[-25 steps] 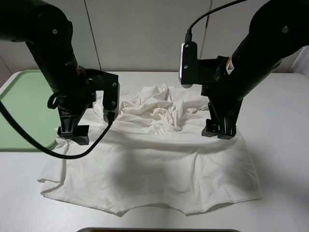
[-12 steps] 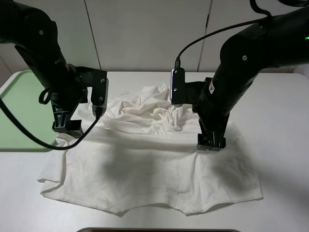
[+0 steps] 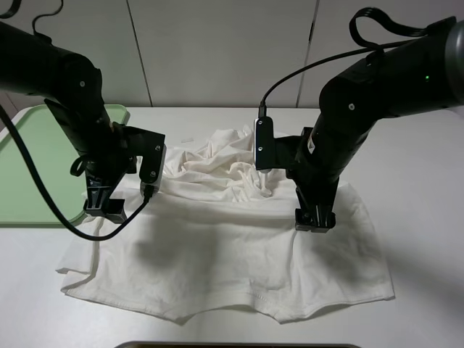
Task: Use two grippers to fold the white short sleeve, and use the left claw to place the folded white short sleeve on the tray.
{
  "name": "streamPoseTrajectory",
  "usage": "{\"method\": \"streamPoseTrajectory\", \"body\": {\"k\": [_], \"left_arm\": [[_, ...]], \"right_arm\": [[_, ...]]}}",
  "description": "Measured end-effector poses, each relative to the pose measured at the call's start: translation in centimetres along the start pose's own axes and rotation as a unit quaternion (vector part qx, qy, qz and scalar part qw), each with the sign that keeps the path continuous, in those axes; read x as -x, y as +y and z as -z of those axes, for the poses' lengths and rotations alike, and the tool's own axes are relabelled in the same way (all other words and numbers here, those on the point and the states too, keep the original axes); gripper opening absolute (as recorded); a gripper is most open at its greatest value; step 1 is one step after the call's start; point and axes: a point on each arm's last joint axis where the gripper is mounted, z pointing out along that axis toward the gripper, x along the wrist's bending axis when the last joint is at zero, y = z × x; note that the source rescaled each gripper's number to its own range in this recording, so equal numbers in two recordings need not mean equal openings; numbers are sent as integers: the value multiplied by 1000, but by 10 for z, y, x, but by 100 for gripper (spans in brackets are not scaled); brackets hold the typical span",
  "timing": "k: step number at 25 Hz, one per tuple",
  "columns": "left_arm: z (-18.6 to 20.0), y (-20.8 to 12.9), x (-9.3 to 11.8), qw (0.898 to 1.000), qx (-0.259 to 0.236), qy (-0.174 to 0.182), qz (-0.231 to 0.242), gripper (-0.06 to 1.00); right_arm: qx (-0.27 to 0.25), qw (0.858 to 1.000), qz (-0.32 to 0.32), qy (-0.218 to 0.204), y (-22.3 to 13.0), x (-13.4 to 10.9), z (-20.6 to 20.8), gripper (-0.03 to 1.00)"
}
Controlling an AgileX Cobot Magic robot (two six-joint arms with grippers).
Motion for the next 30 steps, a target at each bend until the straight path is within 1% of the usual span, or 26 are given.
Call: {"method": "streamPoseTrajectory", "body": {"k": [7,10,16,20,24,30], "left_arm": [[-18,0,-2,1000,-9,-6,-8,96],[-24,0,-1,1000,-14,-15,-10,96],[-38,-1,1,999,-23,-35,-23,96],[-42,0,0,999,-23,-34,-25,96],[-48,0,1,999,-25,-40,-26,96],[-59,-1,2,998,-33,-50,-30,92]], "right_arm": [[-17,999,-38,3,-34,3,-14,100],[-16,999,-42,0,-44,2,-19,100],[-3,1000,-21,-10,-45,-1,-29,100],[7,1000,-20,-17,-43,1,-36,100],[1,1000,-23,-5,-44,-2,-46,100],[-1,1000,-28,1,-44,-3,-50,100]]}}
